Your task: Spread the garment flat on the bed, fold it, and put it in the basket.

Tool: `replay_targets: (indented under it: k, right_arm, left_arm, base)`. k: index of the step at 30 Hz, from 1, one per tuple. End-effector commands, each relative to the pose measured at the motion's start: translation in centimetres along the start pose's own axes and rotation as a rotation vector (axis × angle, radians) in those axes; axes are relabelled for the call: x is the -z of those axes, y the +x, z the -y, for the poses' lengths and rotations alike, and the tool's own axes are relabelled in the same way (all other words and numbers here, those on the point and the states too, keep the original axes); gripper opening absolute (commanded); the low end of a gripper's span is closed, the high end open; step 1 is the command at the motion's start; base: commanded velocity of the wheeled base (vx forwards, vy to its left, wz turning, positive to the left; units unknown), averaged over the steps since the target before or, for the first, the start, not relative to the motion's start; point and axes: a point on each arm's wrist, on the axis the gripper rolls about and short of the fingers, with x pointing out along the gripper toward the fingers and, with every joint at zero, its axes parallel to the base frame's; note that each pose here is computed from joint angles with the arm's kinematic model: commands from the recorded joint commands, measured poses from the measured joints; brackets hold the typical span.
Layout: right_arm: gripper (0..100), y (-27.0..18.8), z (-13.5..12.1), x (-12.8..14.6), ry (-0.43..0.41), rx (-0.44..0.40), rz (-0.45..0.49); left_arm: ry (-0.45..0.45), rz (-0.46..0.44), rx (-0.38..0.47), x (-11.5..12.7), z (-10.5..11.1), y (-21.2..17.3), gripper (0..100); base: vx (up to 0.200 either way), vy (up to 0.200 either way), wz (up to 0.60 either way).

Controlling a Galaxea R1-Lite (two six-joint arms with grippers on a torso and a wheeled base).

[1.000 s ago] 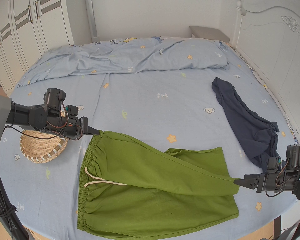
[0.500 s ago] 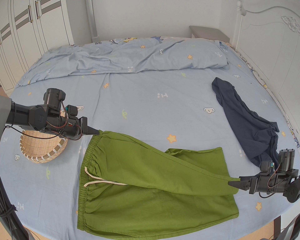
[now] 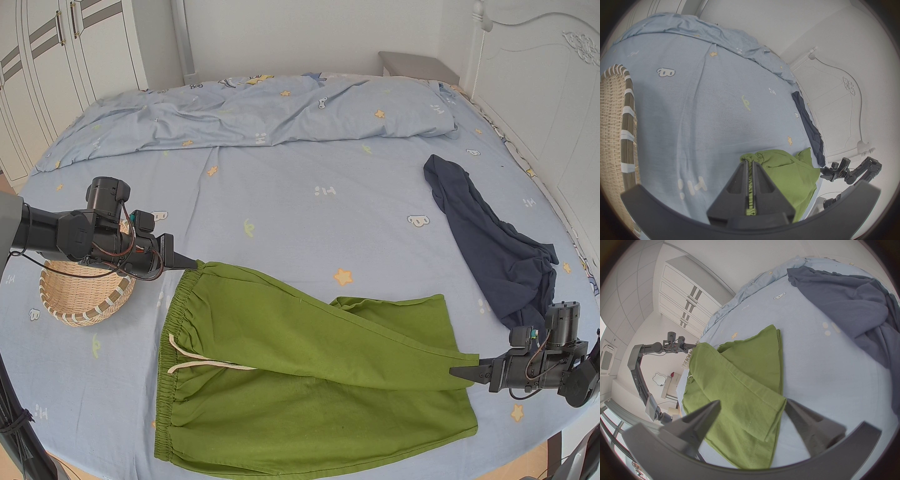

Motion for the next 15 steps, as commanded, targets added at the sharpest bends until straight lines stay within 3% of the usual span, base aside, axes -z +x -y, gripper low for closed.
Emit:
replay_targets:
  k: [1, 12, 15]
  right_arm:
    - [0, 0.0, 0.0, 0.0, -0.001, 0.001, 0.004]
    - [0, -0.3, 0.0, -0.3, -0.020, 0.008, 0.037]
    - [0, -1.6, -1.7, -0.4, -0.059, 0.026, 0.082]
  left_arm:
    - [0.002, 0.001, 0.001, 0.0, 0.1, 0.0, 0]
    - [0.001, 0.000, 0.001, 0.0, 0.1, -0.1, 0]
    - [-0.006, -0.004, -0.003, 0.3, 0.0, -0.2, 0]
  base:
    - [0.000, 0.000, 0.00]
    - [0.000, 0.000, 0.00]
    - [0.000, 0.000, 0.00]
